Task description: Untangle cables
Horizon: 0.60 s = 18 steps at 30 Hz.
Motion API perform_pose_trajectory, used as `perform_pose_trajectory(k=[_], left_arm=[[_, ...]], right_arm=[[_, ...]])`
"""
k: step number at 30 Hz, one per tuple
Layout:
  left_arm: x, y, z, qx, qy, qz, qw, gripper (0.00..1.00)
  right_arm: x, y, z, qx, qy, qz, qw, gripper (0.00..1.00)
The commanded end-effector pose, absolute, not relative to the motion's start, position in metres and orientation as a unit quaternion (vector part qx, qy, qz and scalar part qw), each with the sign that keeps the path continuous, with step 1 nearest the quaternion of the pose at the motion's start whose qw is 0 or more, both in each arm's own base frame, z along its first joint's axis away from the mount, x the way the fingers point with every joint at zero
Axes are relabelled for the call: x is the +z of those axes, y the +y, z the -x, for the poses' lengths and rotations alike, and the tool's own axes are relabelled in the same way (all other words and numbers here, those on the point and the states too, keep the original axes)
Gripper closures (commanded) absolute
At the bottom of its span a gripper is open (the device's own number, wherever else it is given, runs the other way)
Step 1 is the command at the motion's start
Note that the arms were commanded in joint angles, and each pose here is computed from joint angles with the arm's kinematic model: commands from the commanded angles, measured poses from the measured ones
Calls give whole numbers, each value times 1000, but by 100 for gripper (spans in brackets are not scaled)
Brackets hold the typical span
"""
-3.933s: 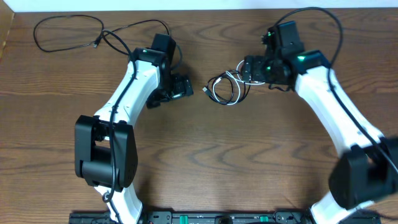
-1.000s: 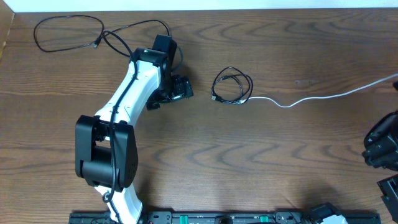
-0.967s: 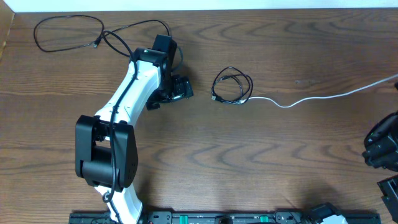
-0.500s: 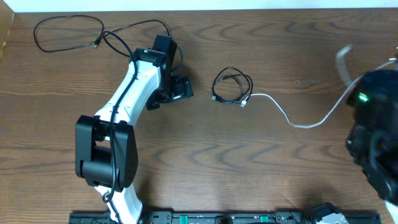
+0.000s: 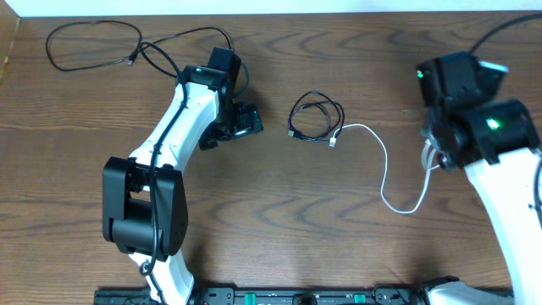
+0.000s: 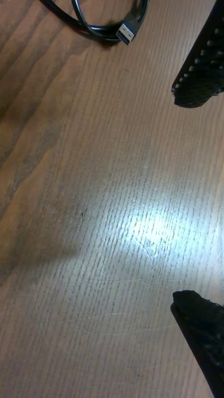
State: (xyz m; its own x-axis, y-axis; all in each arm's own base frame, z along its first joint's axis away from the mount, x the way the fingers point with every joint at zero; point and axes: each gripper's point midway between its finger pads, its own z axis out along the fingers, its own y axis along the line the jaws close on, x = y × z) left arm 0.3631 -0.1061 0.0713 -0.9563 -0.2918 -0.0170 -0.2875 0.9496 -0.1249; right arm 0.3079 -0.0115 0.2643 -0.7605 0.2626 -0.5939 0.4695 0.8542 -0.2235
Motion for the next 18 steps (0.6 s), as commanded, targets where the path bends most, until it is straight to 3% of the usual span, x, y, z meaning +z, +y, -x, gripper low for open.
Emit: perform_pose_trajectory(k=[1, 9, 18], left_arm=[[73, -104, -362, -57, 987, 149, 21, 0], [73, -104, -362, -57, 987, 149, 21, 0], [73, -104, -362, -57, 987, 149, 21, 0]], right_arm=[[234, 17, -309, -117, 953, -173, 219, 99], [185, 91, -305, 43, 994, -45, 86, 99], [161, 173, -304, 191, 981, 38, 18, 99]])
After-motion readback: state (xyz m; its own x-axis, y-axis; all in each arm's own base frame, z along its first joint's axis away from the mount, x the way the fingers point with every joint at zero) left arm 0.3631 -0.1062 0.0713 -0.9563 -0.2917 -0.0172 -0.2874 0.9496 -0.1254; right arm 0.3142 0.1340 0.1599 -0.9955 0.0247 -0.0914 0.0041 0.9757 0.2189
